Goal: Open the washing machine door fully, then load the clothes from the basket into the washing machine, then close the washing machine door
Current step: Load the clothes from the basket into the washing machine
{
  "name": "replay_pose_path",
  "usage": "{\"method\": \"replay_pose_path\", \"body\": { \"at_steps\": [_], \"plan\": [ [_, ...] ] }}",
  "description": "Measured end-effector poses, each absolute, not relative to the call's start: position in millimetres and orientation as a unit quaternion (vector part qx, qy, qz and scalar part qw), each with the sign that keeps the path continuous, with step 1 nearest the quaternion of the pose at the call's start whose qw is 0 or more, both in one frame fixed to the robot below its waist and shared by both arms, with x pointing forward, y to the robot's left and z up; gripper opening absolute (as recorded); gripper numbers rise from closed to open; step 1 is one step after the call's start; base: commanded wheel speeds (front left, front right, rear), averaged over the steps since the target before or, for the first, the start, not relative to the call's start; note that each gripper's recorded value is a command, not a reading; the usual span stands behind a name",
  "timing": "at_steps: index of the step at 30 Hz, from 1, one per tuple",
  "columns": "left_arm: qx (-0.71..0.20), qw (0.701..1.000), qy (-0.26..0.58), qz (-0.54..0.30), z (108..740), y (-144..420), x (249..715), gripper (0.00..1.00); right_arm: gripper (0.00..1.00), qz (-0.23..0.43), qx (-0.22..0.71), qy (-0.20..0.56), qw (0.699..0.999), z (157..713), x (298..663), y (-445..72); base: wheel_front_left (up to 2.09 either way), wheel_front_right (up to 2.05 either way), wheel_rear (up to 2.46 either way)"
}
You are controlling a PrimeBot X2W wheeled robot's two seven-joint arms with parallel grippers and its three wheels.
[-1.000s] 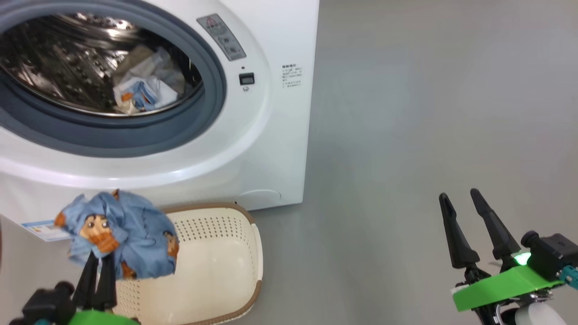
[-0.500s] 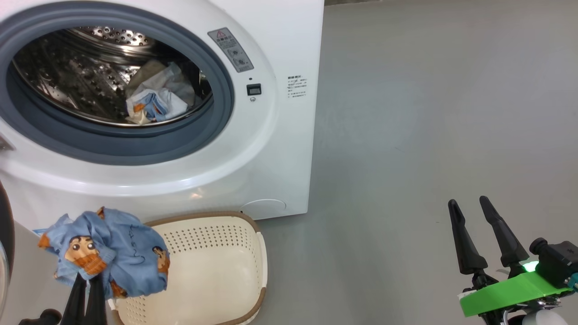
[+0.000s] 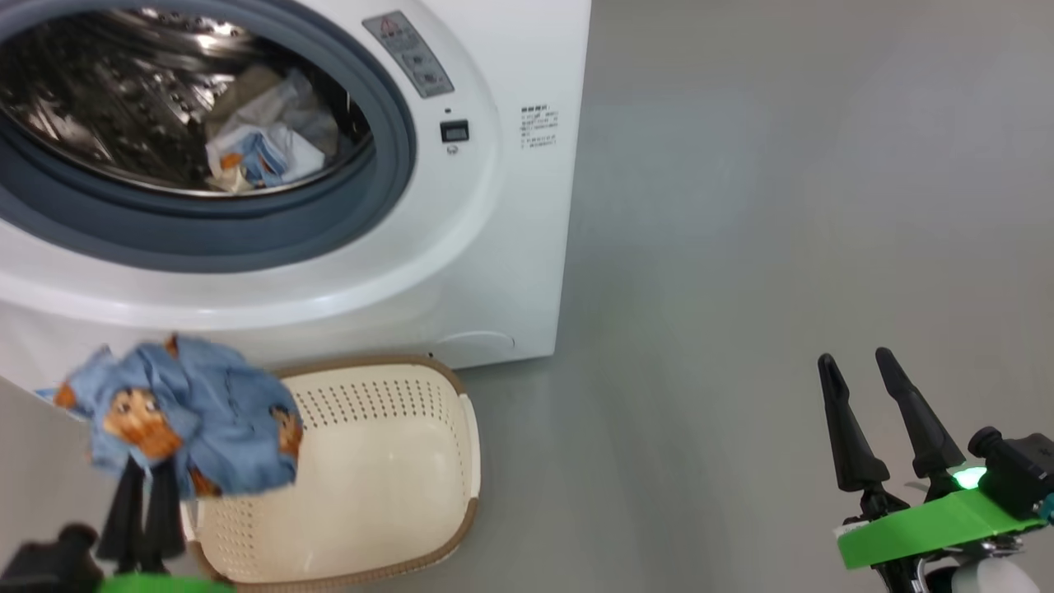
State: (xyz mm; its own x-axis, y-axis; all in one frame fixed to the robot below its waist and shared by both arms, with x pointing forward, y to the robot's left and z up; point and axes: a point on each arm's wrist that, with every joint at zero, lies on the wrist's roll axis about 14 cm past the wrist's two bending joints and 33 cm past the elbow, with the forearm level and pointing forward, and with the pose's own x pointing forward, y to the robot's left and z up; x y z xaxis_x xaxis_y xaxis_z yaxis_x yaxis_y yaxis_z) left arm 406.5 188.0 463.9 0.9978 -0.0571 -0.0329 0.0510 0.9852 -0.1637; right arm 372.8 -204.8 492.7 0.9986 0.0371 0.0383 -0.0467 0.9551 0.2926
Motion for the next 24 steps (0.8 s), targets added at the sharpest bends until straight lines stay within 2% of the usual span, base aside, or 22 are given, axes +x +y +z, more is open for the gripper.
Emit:
{"method": "replay_pose_path", "body": {
  "at_steps": [7, 15, 24],
  "plan": [
    [-0.069, 0.997, 0.004, -0.026, 466, 195, 457, 0.00, 1.00, 0.029, 0.155, -0.012, 0.987, 486, 401, -196, 0.00, 0.00, 0.00],
    [-0.053, 0.998, -0.033, -0.019, 476, 206, 543, 0.00, 1.00, 0.027, 0.164, 0.002, 0.986, 466, 436, -191, 0.00, 0.00, 0.00],
    [-0.041, 0.999, -0.015, -0.018, 453, 203, 630, 0.00, 1.00, 0.018, 0.171, 0.037, 0.984, 431, 454, -188, 0.00, 0.00, 0.00]
  ]
}}
